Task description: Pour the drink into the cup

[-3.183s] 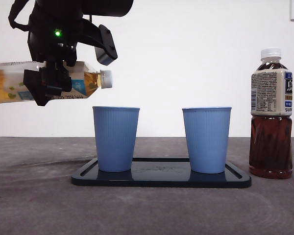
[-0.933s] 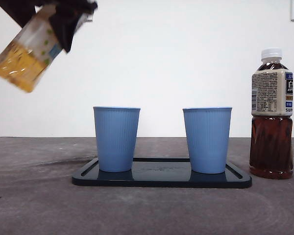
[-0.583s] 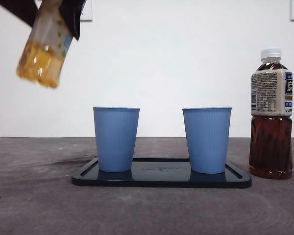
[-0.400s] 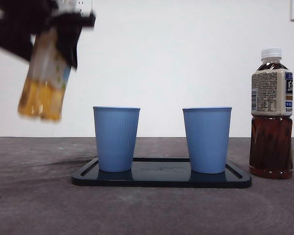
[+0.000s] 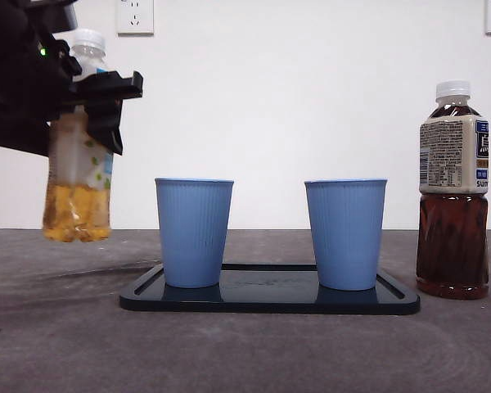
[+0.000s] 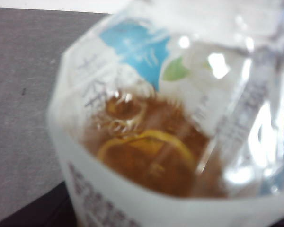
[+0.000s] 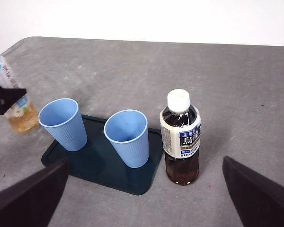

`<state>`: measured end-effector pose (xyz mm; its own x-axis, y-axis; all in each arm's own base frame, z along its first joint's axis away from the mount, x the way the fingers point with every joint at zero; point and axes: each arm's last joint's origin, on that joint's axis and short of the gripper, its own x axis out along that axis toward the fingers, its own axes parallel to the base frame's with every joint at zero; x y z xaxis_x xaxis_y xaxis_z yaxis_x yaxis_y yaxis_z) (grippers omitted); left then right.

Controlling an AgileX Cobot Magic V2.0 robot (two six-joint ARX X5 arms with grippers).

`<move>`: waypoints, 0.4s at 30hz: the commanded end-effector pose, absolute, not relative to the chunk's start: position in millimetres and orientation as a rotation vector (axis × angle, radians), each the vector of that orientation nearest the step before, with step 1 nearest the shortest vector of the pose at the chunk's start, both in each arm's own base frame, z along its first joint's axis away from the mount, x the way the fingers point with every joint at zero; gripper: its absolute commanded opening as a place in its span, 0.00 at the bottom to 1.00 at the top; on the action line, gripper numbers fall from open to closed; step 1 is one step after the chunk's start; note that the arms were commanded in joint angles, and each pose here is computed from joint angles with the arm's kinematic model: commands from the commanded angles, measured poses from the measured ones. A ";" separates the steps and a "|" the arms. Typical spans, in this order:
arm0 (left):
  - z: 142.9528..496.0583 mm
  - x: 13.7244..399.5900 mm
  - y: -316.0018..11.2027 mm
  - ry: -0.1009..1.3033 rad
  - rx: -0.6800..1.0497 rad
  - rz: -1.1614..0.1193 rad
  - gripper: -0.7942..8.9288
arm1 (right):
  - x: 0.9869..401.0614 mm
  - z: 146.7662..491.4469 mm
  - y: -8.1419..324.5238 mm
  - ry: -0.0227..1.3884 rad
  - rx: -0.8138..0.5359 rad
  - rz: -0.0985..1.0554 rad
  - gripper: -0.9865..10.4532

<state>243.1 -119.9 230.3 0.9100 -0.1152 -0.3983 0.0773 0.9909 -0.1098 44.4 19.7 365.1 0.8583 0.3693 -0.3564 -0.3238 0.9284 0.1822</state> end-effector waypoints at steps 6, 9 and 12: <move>216.3 264.4 -126.2 0.379 -0.110 -0.090 0.30 | 43.1 370.8 19.5 0.371 0.111 0.378 0.54; 213.6 267.2 -127.6 0.371 -0.115 -0.092 0.30 | 43.1 370.8 19.5 0.371 0.111 0.377 0.54; 210.4 267.6 -128.0 0.388 -0.108 -0.089 0.30 | 43.1 370.8 19.5 0.370 0.112 0.377 0.54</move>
